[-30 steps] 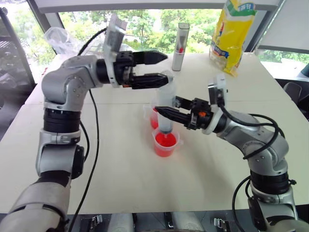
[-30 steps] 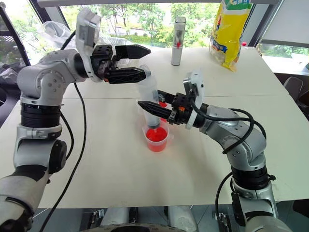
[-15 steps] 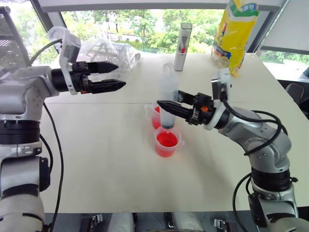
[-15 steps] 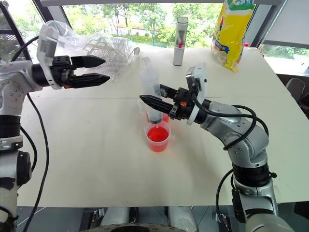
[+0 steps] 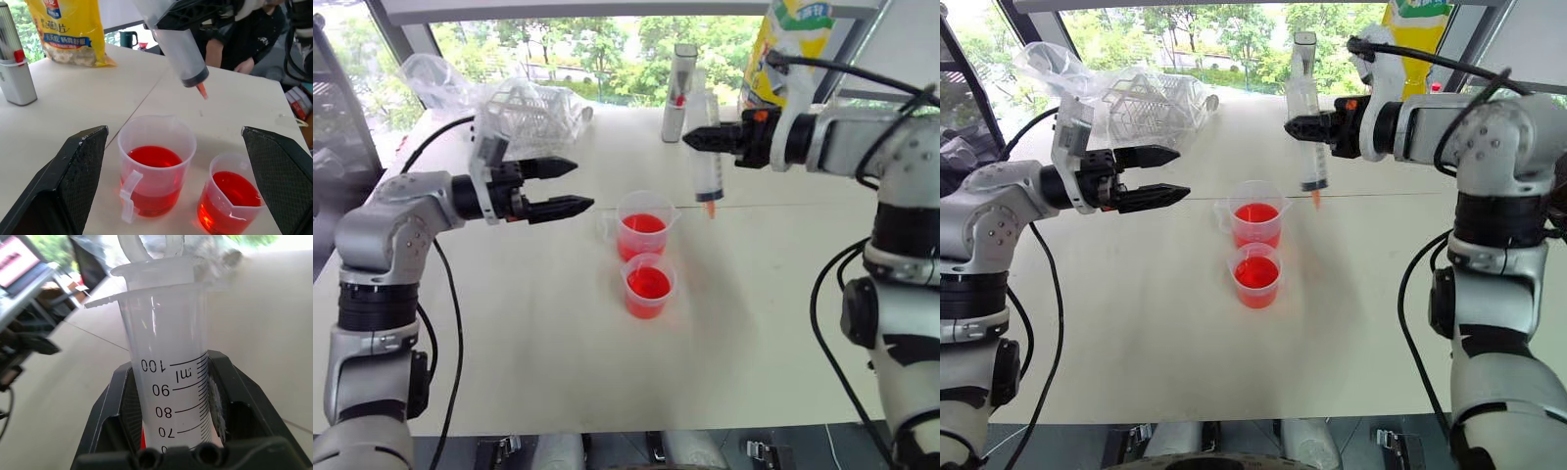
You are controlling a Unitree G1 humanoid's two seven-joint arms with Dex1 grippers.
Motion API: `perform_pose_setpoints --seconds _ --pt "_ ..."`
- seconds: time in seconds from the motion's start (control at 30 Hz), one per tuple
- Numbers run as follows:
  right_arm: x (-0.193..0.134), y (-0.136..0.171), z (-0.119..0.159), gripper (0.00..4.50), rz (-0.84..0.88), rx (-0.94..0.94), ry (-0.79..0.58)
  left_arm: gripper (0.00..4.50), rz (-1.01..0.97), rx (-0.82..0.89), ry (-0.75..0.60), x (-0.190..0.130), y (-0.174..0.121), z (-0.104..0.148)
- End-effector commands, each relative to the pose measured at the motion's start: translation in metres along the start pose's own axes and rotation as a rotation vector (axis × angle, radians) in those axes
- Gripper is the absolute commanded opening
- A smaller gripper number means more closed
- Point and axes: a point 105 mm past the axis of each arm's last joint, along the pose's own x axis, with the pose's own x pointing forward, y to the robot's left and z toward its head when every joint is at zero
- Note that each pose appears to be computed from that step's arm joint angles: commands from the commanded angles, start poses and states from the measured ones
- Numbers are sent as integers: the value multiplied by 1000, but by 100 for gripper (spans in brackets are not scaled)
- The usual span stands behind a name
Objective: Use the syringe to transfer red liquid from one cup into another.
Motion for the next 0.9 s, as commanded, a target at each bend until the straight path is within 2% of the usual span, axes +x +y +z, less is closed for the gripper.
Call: perform_pose_setpoints --seconds 0.03,0.33,0.47,0.67,0.83,0.9 --pt "6 -24 -22 144 -132 37 149 449 8 57 -18 -3 -6 8" --pt "25 -48 -113 144 -219 153 451 449 24 44 -35 -6 -13 10" --pt "30 -47 -138 144 -215 166 511 449 30 38 -40 -7 -14 11" --pt "34 -46 -142 432 -206 167 510 450 25 32 -43 -7 -16 12" --pt "28 -47 -132 442 -204 85 472 450 18 29 -36 -7 -18 11" --pt "20 -45 -119 442 -191 -3 421 450 19 25 -22 -7 -19 9"
